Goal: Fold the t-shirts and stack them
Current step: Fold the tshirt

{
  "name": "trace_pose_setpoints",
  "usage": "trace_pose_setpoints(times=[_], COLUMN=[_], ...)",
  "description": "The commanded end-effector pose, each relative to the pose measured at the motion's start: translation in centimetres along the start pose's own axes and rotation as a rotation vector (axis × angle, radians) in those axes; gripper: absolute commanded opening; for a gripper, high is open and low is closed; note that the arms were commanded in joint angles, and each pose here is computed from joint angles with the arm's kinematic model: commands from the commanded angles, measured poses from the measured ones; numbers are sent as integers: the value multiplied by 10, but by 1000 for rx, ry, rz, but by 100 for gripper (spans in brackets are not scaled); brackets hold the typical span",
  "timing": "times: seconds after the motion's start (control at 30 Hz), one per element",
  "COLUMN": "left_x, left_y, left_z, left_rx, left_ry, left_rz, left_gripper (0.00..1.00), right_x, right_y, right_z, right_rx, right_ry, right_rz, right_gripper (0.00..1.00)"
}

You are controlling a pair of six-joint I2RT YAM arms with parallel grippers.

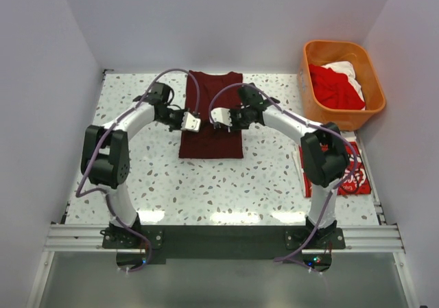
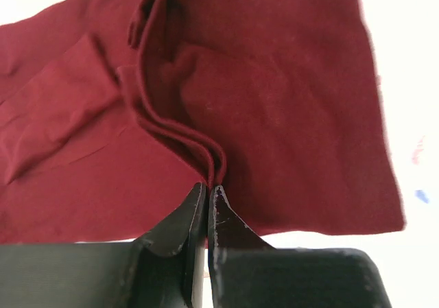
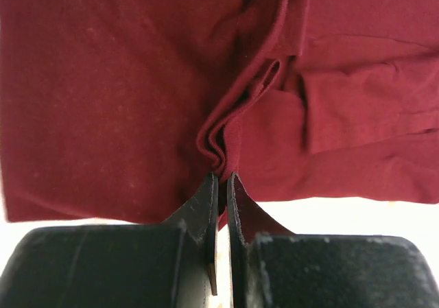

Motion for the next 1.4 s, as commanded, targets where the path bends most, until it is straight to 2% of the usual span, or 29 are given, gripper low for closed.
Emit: trace_pose_setpoints(times=[0.0,0.23,0.57,0.6,0.63,0.67,0.7,0.8,0.87,0.97,1.1,1.17,1.3,1.37], left_x=[37,58,70,70,72,75,79,102,115,122,103,72,33,12], left_y=[-4,-34,-49,-53,-54,-55,-57,-57,-56,-53,-36,-37,-24,-22], left_z=[-6,8,16,18,18,16,14,-2,-18,-42,-60,-52,-45,-35], left_rx=[-2,35,64,75,78,85,95,105,97,88,68,58,5,-2], left_ry=[69,64,89,91,101,115,137,266,339,414,394,304,220,162], left_rz=[28,5,14,10,-6,-9,-22,-44,-78,-140,-157,-189,-215,-242], left_gripper=[0,0,0,0,0,2,11,32,39,41,41,43,43,43], right_x=[-29,-51,-68,-69,-71,-76,-80,-100,-116,-127,-108,-80,-34,-13], right_y=[5,-17,-30,-30,-32,-32,-31,-28,-19,-6,5,2,11,18], right_z=[4,21,37,38,38,38,37,25,7,-20,-42,-39,-33,-26], right_rx=[-62,-44,-17,-14,1,2,7,32,36,23,4,3,-12,-6], right_ry=[-11,-8,-50,-58,-71,-96,-120,-217,-289,-366,-296,-191,-52,3], right_rz=[-71,-86,-100,-98,-96,-99,-85,-53,-43,-14,68,98,161,178], right_gripper=[0,0,0,5,19,25,35,50,55,61,60,57,39,34])
Point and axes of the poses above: each gripper's point midway between its finger pads, its own z axis out along the fingers, its own x axis along the line the jaws close on, y = z × x, the point moved 6 cm from there along -z, back along the fingers, and after that the axes turned 1 degree about -z, right-handed, at the moved point
